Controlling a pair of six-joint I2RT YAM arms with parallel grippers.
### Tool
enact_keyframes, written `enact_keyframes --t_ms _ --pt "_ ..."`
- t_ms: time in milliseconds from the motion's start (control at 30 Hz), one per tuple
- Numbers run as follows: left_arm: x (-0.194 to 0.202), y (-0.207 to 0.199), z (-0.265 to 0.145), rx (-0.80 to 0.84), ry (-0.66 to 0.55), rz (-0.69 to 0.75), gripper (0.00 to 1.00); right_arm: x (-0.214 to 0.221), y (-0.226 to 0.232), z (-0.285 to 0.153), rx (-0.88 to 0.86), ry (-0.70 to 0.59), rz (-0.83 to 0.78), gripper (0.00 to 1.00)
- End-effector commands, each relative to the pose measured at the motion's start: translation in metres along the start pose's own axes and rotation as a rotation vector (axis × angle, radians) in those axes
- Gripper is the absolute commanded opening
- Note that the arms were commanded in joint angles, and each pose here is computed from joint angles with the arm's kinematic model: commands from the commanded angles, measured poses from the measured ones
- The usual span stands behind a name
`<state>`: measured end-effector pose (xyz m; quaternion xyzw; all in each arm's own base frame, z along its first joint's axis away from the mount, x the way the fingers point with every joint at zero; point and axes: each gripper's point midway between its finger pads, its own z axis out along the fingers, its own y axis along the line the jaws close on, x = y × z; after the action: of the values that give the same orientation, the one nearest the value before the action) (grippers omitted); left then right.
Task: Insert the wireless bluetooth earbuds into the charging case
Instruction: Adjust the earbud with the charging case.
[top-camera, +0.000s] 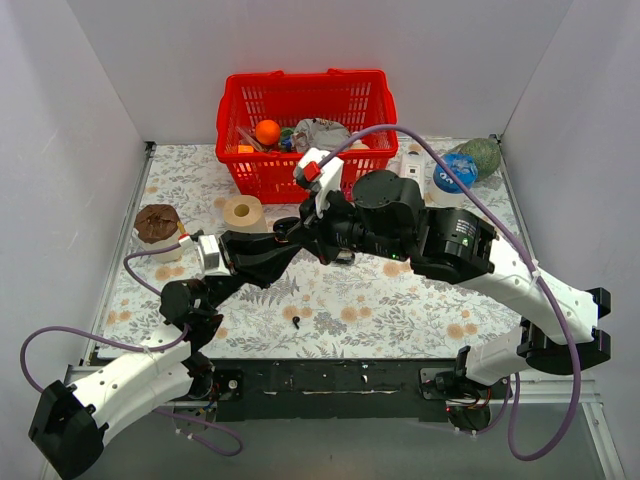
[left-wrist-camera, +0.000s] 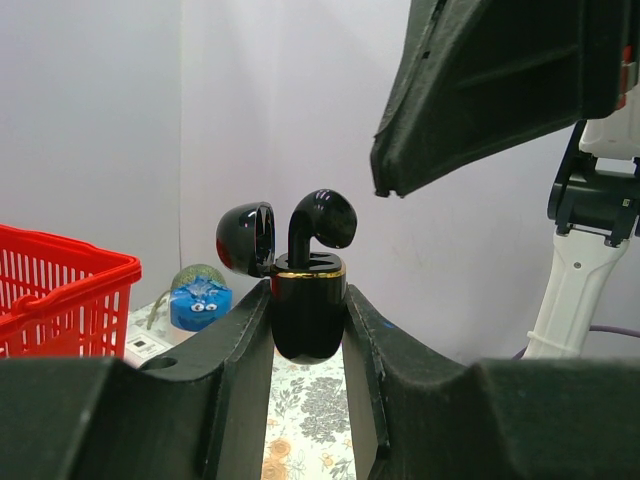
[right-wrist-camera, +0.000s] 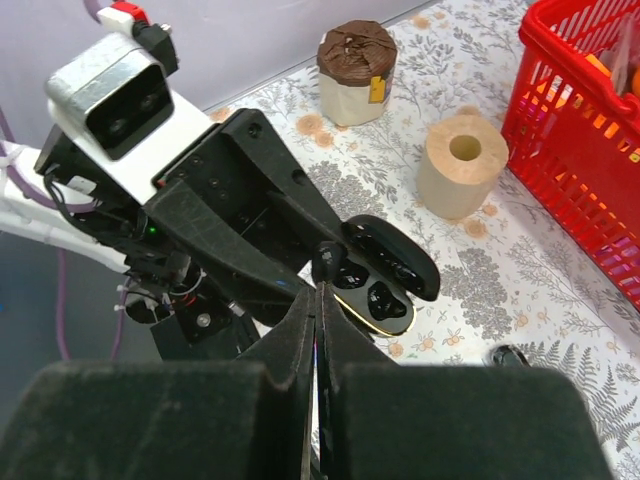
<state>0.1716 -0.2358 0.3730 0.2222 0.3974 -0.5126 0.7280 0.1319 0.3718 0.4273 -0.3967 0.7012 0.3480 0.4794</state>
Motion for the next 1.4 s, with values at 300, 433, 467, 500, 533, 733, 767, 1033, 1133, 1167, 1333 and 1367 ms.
enact_keyframes --t_ms 300,433,467,500,533,733,767,1033,1133,1167,1333,1367 --pt "-0.014 -0.004 0.005 0.018 -0.025 0.035 0.0 -0.014 0.013 0.002 -0.059 -0.029 -0.013 0.01" --pt "-0.015 -0.005 0.005 0.026 -0.029 0.036 0.0 -0.011 0.009 0.006 -0.038 -0.021 -0.017 0.01" --pt "-0.013 -0.006 0.004 0.028 -0.026 0.034 0.0 -0.011 0.009 0.006 -0.033 -0.022 -0.018 0.01" --pt "-0.014 -0.006 0.005 0.03 -0.029 0.034 0.0 -0.012 0.006 0.005 -0.022 -0.026 -0.018 0.01" --pt "-0.014 -0.006 0.004 0.031 -0.029 0.032 0.0 -0.013 0.005 0.004 -0.016 -0.032 -0.018 0.01" --pt "-0.015 -0.008 0.004 0.042 -0.031 0.033 0.0 -0.012 0.0 0.008 0.011 -0.028 -0.022 0.01" --pt "-0.015 -0.009 0.004 0.042 -0.032 0.032 0.0 -0.012 -0.001 0.009 0.014 -0.025 -0.021 0.01" --pt "-0.015 -0.006 0.004 0.03 -0.029 0.031 0.0 -0.014 0.0 0.006 0.002 -0.03 -0.017 0.01" --pt "-0.015 -0.003 0.004 0.009 -0.03 0.02 0.0 -0.016 0.002 -0.003 -0.014 -0.053 0.0 0.01" --pt "-0.016 -0.002 0.003 0.002 -0.034 0.022 0.0 -0.022 0.004 -0.007 -0.026 -0.082 0.004 0.01" --pt "-0.016 -0.002 0.003 -0.001 -0.031 0.021 0.0 -0.033 -0.001 -0.025 -0.006 -0.135 0.011 0.38" --pt "-0.015 -0.002 0.003 -0.002 -0.028 0.021 0.0 -0.031 -0.004 -0.026 0.006 -0.129 0.011 0.44"
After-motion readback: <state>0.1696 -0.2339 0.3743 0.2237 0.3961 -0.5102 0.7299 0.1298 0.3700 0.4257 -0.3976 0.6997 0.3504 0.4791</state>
